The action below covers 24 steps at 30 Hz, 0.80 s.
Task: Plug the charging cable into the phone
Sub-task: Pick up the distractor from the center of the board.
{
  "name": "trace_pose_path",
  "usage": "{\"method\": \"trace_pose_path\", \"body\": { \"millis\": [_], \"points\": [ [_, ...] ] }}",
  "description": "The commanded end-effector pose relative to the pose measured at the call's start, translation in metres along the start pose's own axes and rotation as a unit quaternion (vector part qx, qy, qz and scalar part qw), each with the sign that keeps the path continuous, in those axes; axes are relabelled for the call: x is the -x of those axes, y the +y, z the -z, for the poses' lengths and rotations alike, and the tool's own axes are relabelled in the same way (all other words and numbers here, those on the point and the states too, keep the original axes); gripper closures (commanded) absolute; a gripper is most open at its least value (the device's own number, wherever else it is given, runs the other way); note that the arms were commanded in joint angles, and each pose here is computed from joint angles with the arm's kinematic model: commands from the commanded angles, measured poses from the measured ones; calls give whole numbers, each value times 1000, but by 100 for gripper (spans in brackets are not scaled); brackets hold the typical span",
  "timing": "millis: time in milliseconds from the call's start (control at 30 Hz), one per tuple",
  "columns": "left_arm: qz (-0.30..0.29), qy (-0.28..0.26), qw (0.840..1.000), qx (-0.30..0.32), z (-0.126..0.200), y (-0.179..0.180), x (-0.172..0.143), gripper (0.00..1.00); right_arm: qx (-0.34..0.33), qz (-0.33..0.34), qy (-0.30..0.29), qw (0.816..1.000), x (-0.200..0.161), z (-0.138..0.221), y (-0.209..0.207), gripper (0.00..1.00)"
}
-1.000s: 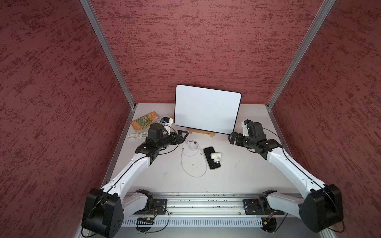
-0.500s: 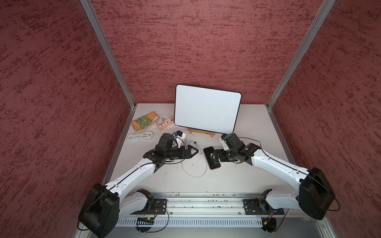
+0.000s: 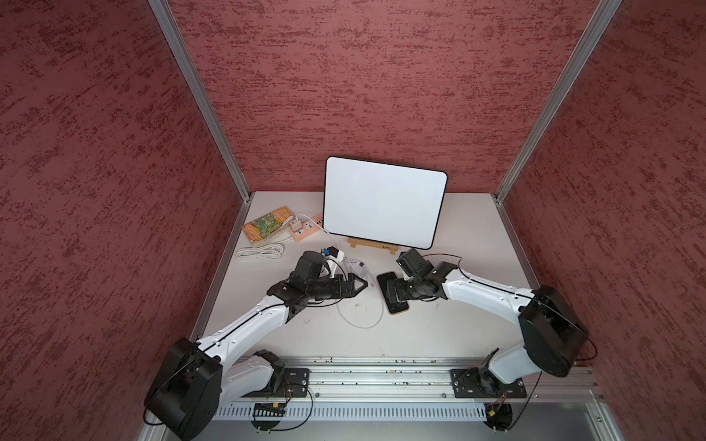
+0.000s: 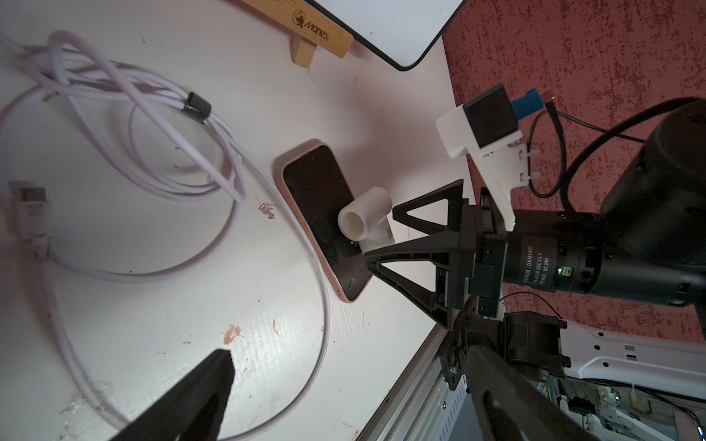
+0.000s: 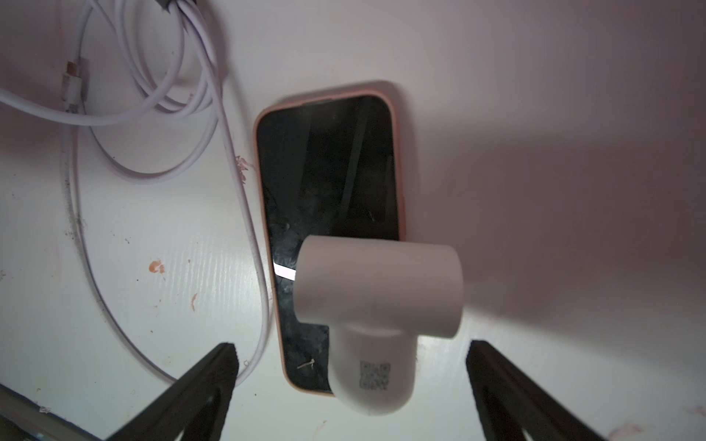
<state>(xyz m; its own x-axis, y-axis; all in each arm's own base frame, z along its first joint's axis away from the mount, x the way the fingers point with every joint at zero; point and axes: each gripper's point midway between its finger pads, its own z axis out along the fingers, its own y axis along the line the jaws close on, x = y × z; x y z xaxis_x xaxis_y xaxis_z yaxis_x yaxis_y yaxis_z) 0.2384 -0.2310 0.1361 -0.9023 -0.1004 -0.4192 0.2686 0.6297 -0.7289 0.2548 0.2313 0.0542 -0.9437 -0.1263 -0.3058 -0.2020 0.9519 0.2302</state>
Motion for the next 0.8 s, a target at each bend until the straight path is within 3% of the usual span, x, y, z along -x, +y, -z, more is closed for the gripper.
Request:
{"method": "trace_pose_path", "body": {
  "millis": [0, 333, 767],
  "points": [
    [-13, -5, 1000, 0, -3, -1, 4, 0, -14, 9, -23, 1000, 15, -2, 2, 1],
    [-7, 2, 1000, 5, -9, 6, 2, 0, -25, 5, -45, 999, 27, -12, 1, 4],
    [-4, 11, 1000, 12, -14, 12, -2, 0, -36, 0, -53, 998, 32, -11, -2, 30]
  ]
}}
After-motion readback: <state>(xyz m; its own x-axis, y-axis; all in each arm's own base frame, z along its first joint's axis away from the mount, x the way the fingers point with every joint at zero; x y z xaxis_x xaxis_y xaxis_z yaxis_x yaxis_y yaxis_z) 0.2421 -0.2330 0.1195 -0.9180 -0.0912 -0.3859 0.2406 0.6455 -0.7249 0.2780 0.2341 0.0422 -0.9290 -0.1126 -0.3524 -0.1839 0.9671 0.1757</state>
